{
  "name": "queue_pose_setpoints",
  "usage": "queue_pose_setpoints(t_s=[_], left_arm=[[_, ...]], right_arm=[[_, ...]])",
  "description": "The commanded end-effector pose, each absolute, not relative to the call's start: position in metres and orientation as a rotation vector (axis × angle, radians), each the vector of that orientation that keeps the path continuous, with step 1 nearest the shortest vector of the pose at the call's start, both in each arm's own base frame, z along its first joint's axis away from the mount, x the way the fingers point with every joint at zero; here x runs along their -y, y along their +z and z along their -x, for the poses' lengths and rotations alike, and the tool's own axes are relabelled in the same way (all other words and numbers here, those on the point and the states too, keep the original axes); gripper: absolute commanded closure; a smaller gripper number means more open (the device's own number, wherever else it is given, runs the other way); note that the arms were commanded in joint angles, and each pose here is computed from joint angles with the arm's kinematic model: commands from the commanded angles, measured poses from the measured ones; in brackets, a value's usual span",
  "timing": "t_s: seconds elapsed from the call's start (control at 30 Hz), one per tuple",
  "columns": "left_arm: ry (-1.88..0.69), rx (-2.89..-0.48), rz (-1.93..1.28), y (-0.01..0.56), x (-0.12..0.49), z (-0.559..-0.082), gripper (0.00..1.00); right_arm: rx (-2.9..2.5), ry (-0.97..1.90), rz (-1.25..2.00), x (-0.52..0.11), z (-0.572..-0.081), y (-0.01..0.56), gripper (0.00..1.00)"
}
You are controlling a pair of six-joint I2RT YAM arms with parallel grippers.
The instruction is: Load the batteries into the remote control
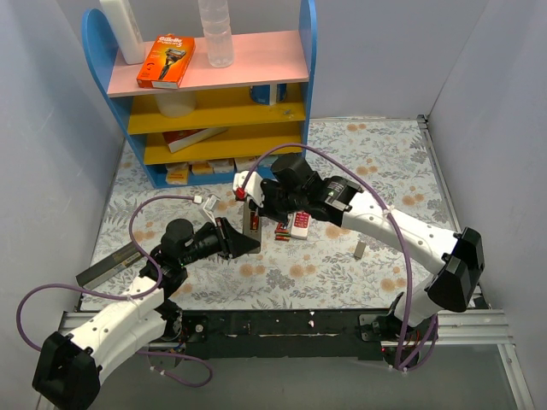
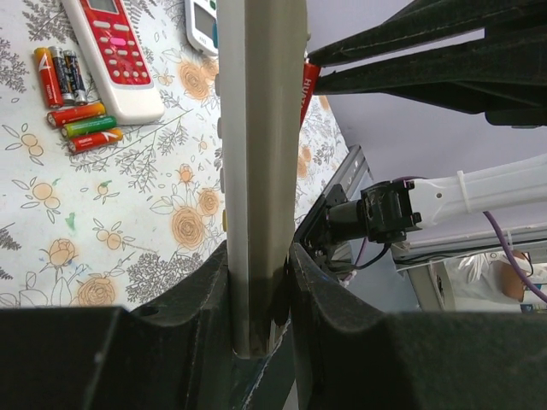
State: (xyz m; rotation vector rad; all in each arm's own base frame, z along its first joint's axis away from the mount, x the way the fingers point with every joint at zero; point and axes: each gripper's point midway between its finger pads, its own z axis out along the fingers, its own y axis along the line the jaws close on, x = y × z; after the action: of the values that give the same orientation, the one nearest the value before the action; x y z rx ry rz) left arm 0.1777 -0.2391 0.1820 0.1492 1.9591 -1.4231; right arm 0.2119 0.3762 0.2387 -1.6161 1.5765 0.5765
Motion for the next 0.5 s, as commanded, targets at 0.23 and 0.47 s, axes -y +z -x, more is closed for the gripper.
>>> queue_pose_setpoints(t_s=[0.23, 0.47], left_arm=[[-1.475, -1.696, -0.340, 0.247, 0.247, -0.172, 1.00], [-1.495, -1.668, -0.377, 0.253, 0.248, -0.167, 1.00]], right_arm=[[-1.768, 0.527, 1.647, -0.369, -0.212, 0.187, 0.97], [-1.812, 0.520, 1.550, -0.376, -0.219, 0.178, 0.99]])
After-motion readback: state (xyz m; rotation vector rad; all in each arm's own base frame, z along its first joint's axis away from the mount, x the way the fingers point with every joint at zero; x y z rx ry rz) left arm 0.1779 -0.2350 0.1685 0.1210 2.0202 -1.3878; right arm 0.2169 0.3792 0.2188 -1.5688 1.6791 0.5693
